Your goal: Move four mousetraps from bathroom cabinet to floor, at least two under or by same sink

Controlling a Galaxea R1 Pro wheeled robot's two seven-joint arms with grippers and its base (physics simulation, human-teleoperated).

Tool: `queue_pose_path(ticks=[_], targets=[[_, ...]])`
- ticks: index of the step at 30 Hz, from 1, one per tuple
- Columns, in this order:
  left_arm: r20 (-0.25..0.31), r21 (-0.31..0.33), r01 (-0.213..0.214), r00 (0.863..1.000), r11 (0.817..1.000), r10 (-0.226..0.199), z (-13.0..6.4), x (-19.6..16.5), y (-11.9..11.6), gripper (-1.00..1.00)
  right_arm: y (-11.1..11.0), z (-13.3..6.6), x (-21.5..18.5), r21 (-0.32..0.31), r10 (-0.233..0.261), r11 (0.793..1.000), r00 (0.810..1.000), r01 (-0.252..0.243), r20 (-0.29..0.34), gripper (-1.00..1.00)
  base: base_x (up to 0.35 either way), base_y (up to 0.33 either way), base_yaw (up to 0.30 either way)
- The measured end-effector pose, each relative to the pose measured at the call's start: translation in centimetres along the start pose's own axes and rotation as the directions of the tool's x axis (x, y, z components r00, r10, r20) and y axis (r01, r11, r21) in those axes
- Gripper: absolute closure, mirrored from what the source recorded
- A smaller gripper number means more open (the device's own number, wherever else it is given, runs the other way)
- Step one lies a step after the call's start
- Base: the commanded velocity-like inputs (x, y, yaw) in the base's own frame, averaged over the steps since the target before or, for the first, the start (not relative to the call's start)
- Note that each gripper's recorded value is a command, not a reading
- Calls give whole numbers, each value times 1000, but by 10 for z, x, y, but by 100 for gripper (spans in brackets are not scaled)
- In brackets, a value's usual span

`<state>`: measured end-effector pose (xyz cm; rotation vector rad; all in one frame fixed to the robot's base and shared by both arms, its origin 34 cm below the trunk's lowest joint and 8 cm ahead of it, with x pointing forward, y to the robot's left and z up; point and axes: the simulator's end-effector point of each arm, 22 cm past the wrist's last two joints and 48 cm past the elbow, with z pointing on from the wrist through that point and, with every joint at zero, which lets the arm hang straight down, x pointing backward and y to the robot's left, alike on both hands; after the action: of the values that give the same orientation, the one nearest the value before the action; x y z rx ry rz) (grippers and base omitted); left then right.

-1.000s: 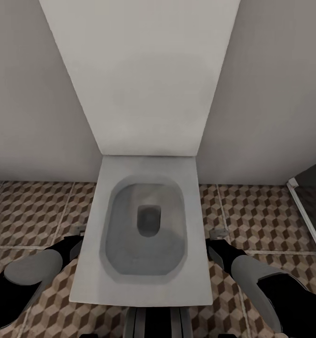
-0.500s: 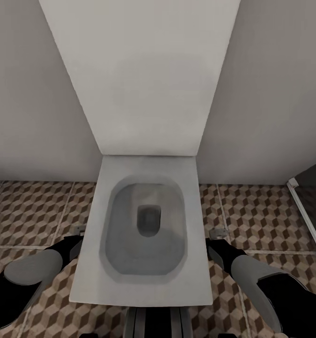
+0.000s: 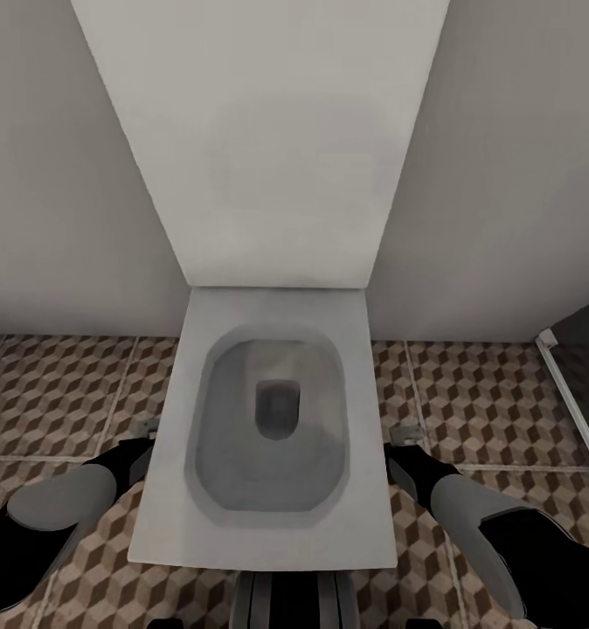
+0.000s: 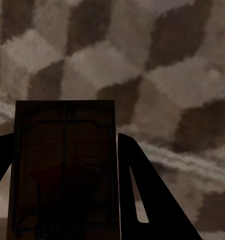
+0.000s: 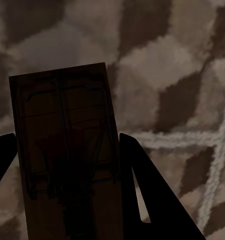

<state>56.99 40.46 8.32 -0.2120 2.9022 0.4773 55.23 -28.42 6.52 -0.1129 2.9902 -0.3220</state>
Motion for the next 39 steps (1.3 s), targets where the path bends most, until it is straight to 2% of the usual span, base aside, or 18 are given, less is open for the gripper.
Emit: queue_pose_path(ticks=[28, 39], targets=[[1, -1, -3, 1000, 1000, 3, 0, 0, 2, 100, 0, 0, 0, 0, 0, 1000, 1000, 0, 0, 100, -31, 1, 0], [1, -3, -3, 1000, 1000, 3, 0, 0, 2, 100, 0, 0, 0, 0, 0, 1000, 1000, 0, 1, 100, 0, 106, 0]])
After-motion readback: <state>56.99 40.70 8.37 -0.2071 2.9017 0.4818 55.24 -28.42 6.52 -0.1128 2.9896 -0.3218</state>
